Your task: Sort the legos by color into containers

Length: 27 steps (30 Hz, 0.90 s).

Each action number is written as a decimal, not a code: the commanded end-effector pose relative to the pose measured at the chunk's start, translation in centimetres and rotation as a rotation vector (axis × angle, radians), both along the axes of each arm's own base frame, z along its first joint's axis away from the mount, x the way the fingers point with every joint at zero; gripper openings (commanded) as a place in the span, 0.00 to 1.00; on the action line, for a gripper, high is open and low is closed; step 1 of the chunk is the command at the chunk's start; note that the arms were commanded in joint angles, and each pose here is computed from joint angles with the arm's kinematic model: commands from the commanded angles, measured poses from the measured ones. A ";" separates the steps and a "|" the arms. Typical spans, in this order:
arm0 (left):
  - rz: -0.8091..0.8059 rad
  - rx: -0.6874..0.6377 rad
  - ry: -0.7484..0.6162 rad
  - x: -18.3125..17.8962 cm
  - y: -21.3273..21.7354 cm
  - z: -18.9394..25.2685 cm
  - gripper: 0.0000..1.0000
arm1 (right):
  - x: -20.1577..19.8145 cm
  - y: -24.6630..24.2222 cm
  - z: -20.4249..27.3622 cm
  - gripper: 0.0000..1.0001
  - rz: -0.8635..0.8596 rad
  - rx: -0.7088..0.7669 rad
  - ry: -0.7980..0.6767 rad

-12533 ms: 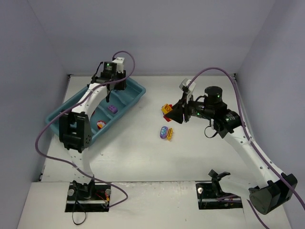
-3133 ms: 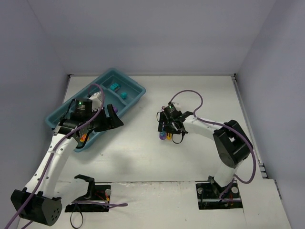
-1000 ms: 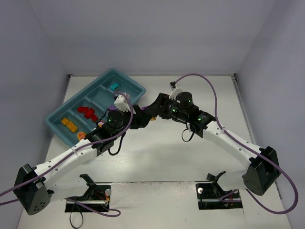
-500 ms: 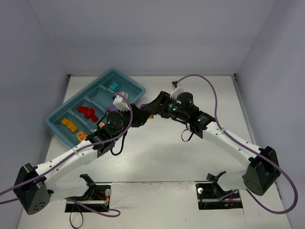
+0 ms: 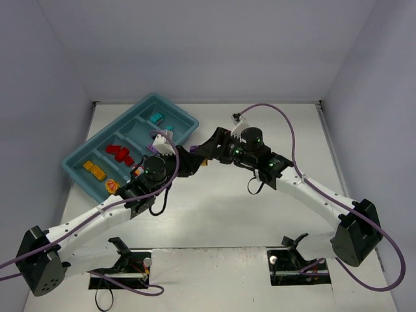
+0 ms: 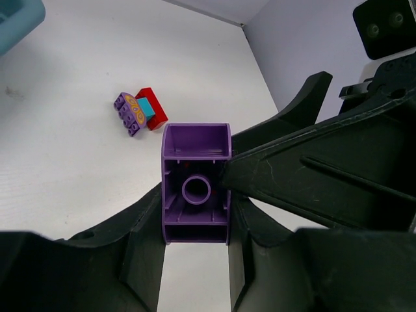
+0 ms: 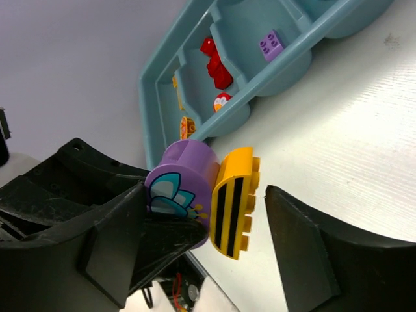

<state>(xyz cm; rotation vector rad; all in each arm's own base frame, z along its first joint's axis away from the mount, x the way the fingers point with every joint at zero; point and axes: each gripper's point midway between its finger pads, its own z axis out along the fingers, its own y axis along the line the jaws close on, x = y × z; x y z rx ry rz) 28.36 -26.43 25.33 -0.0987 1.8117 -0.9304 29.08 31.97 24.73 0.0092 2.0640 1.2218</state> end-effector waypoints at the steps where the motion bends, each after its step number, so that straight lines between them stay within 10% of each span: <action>1: 0.068 -0.058 -0.114 0.6 1.7 3.9 0.00 | 0.6 -1.6 2.3 0.70 -0.010 -0.015 -0.079; 7: 0.062 -0.047 -0.096 -0.2 2.3 2.7 0.00 | 2.1 -3.2 3.1 0.87 -0.026 -0.018 -0.103; 27: -0.405 0.044 -0.239 -3.2 2.3 6.7 0.00 | -3.7 -3.6 5.5 0.81 0.556 -0.160 -0.610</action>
